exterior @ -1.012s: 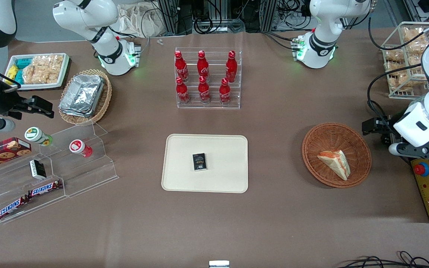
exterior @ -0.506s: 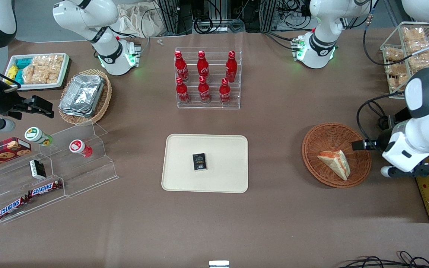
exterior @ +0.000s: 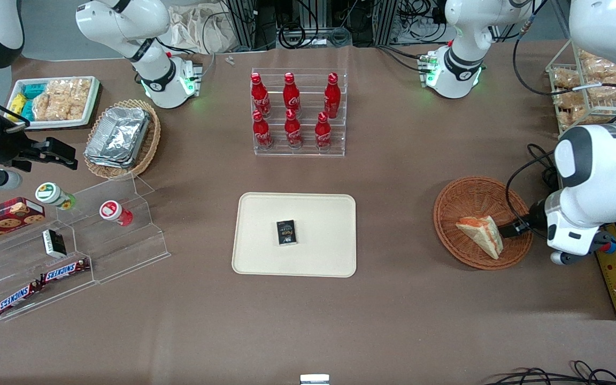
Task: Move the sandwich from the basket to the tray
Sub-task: 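Move the left gripper over the wrapped sandwich in the wicker basket, then lower the left gripper and close it on the sandwich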
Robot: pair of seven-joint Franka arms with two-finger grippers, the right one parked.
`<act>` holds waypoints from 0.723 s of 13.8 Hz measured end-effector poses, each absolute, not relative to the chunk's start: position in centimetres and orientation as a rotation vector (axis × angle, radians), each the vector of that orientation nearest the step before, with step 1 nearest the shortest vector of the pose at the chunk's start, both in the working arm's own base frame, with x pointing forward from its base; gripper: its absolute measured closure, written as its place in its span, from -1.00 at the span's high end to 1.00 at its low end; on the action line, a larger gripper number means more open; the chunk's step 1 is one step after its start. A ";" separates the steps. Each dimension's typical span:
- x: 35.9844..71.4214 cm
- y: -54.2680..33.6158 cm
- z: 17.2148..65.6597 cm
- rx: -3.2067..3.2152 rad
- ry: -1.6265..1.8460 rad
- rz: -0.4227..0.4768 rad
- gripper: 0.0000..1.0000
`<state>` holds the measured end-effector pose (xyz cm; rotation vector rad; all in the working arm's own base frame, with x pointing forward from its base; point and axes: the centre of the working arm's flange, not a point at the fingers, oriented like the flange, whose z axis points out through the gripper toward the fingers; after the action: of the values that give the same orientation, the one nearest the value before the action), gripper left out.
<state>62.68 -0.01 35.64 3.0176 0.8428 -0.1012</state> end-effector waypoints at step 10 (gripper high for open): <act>62.9 -4.0 28.2 2.979 1.299 -0.120 1.00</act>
<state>62.91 -4.00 28.16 2.9791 1.2986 -0.1205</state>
